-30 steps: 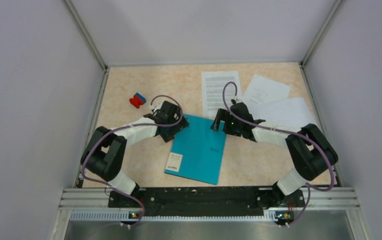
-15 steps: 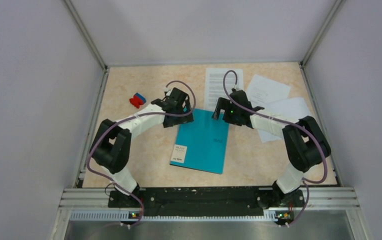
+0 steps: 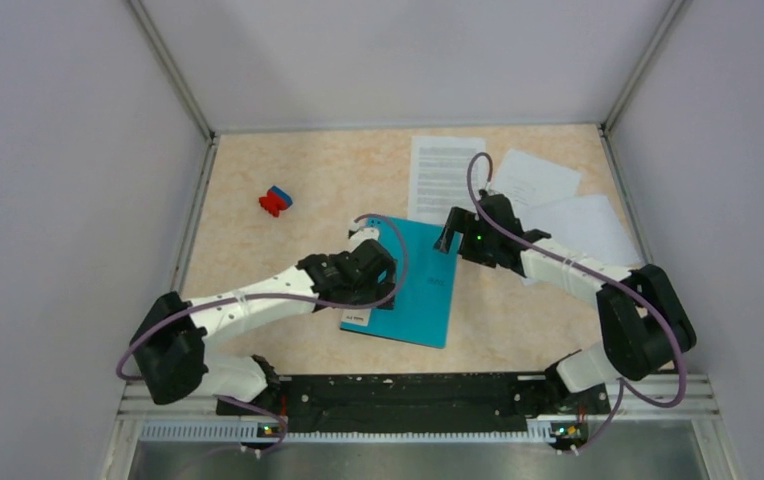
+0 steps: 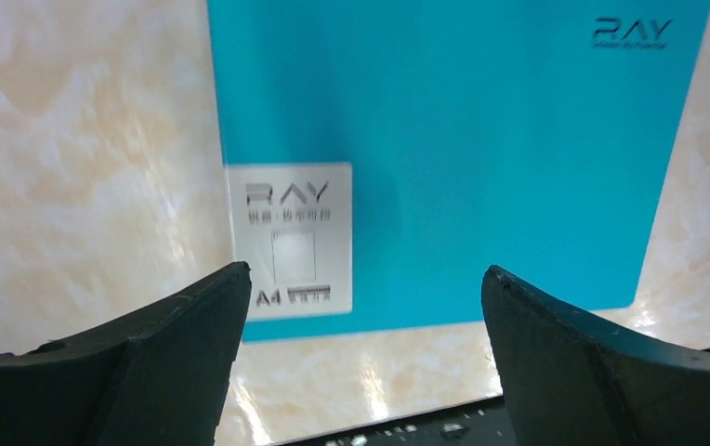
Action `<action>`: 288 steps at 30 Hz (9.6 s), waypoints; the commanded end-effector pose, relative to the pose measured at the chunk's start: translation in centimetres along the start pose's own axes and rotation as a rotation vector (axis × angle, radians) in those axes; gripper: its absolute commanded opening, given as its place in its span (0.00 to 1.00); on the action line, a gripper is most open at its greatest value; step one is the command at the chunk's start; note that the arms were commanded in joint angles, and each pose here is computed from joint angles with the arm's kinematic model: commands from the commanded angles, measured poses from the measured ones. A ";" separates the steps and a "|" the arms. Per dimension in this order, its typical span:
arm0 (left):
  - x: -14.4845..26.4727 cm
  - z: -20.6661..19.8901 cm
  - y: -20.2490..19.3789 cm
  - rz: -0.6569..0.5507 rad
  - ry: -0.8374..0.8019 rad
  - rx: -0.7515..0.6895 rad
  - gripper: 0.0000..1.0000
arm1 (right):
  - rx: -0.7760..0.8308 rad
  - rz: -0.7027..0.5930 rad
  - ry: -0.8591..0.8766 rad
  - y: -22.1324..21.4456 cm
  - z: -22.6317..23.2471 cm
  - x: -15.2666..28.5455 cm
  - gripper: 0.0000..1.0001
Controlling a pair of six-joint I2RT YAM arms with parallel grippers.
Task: Put the files into the folder
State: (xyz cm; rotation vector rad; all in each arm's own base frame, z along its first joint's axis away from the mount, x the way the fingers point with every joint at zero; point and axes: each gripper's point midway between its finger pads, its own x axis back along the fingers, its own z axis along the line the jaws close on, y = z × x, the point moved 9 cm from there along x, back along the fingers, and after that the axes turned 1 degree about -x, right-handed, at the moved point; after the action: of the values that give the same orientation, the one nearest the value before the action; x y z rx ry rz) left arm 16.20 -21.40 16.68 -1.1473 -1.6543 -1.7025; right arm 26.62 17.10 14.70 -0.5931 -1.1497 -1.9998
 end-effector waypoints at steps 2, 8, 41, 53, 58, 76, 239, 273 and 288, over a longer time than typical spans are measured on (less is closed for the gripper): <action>1.8 -0.4 -3.0 0.014 -0.072 0.479 0.98 | -0.014 0.012 0.052 -1.0 0.1 0.9 0.98; 1.8 1.1 -6.0 -0.042 -0.186 0.820 0.92 | 0.006 0.011 0.079 -2.7 0.1 1.8 0.98; -1.4 2.1 -9.1 -0.180 -0.466 1.165 0.63 | -0.032 0.067 0.158 -7.8 0.5 0.8 0.95; -1.4 2.9 -9.4 -0.202 -0.462 1.202 0.65 | -0.037 0.070 0.160 -8.4 0.4 0.9 0.95; -1.9 3.1 -9.4 -0.229 -0.471 1.229 0.65 | -0.037 0.078 0.164 -8.8 0.4 0.8 0.95; -2.6 0.6 -8.0 -0.226 -0.619 1.339 0.40 | -0.034 0.080 0.190 -9.7 0.3 1.8 0.95; 1.9 13.8 12.2 -0.202 0.101 0.596 0.74 | 0.501 0.002 -0.279 -12.0 14.5 -7.0 0.47; 0.2 12.9 8.8 -0.099 -0.009 0.600 0.74 | 0.403 0.018 -0.074 -10.4 16.8 -0.7 0.64; -2.8 6.8 3.4 -0.003 0.014 0.490 0.70 | 0.281 0.057 0.034 -7.7 10.4 2.5 0.43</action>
State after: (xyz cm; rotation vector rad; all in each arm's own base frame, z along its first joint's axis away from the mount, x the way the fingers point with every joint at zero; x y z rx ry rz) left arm 22.24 -15.57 17.32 -0.9959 -1.9254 -1.1949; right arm 20.62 26.56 15.71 -0.6161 -1.4969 -1.7397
